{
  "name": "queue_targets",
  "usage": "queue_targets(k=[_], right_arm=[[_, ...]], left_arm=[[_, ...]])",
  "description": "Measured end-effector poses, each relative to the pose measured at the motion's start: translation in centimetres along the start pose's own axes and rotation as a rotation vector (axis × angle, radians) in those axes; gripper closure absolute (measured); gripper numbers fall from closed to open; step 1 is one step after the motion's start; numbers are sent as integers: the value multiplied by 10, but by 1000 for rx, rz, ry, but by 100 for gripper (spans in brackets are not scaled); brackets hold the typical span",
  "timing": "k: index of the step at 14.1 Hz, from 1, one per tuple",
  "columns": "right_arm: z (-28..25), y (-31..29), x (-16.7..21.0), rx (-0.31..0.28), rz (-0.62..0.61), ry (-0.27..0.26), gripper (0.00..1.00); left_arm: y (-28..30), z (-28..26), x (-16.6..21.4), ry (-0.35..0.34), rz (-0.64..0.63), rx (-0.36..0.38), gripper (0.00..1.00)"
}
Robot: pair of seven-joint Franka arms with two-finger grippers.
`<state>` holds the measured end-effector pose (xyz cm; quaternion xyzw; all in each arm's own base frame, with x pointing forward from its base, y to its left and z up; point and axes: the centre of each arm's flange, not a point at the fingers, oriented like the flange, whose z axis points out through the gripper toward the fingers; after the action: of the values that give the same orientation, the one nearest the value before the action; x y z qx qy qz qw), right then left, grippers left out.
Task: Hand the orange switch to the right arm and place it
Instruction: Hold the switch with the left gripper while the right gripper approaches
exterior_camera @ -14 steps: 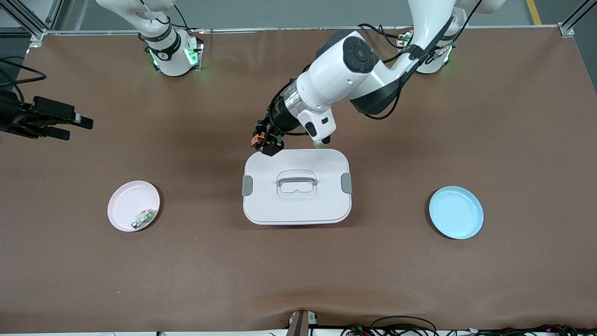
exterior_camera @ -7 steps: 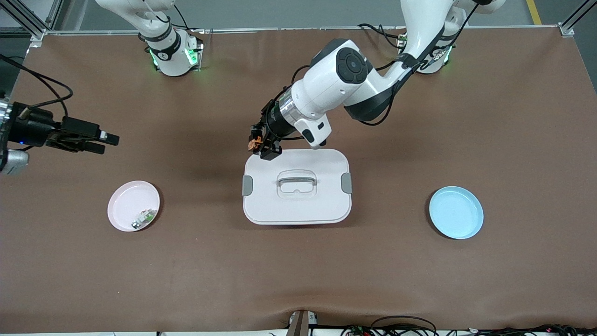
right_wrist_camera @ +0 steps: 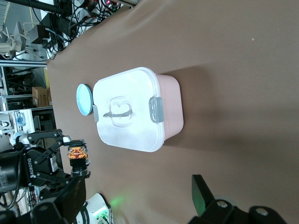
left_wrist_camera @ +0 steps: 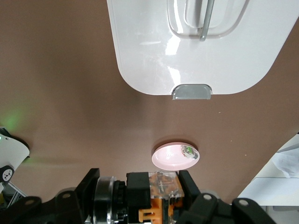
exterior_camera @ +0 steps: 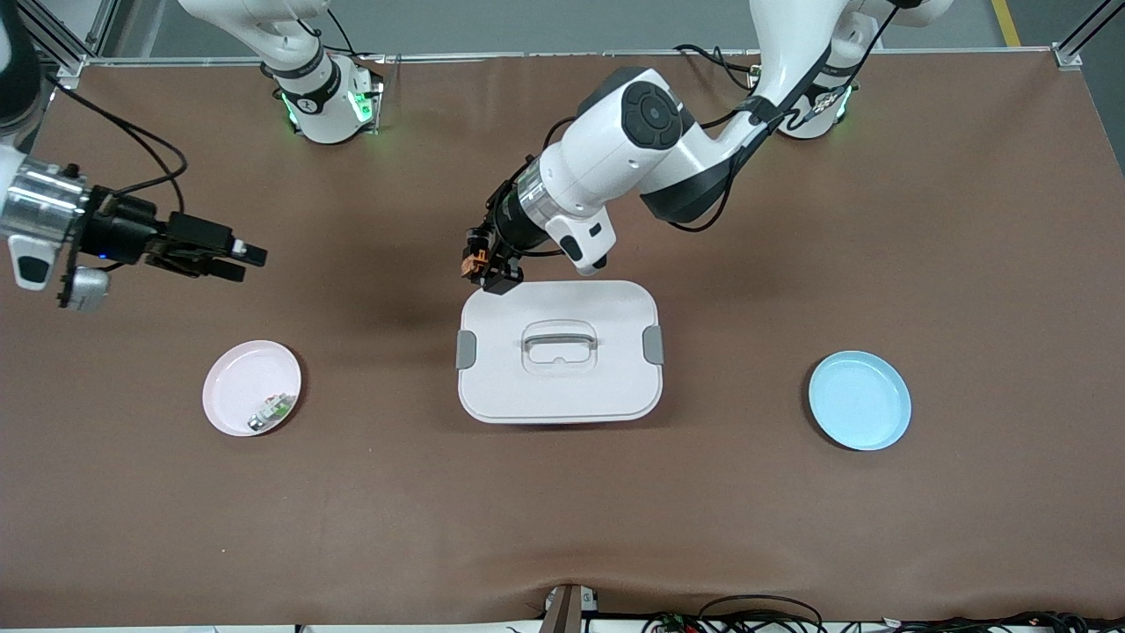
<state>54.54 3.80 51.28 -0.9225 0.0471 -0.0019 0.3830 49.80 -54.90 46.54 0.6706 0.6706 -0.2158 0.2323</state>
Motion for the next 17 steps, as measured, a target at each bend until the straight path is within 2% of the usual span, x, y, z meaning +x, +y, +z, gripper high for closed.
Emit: queue_targets(k=[4,6,10,14,17], right_arm=[[27,-17,-14,-1,-28,-25,0],[38,-17,-19,6,-22,-11,0],[69,-24,-41,61,7,20,0],[89,-41,-52,62,-4,15,0],[105,-61,-57,53,29,32,0]], left_arm=[[-1,1,-1,1,2,2,26],[-4,2,-2,2,5,6,26],[-6,4,-2,8,7,14,26],[-5,4,-2,9,7,15,26],[-6,4,-1,13,6,19,26]])
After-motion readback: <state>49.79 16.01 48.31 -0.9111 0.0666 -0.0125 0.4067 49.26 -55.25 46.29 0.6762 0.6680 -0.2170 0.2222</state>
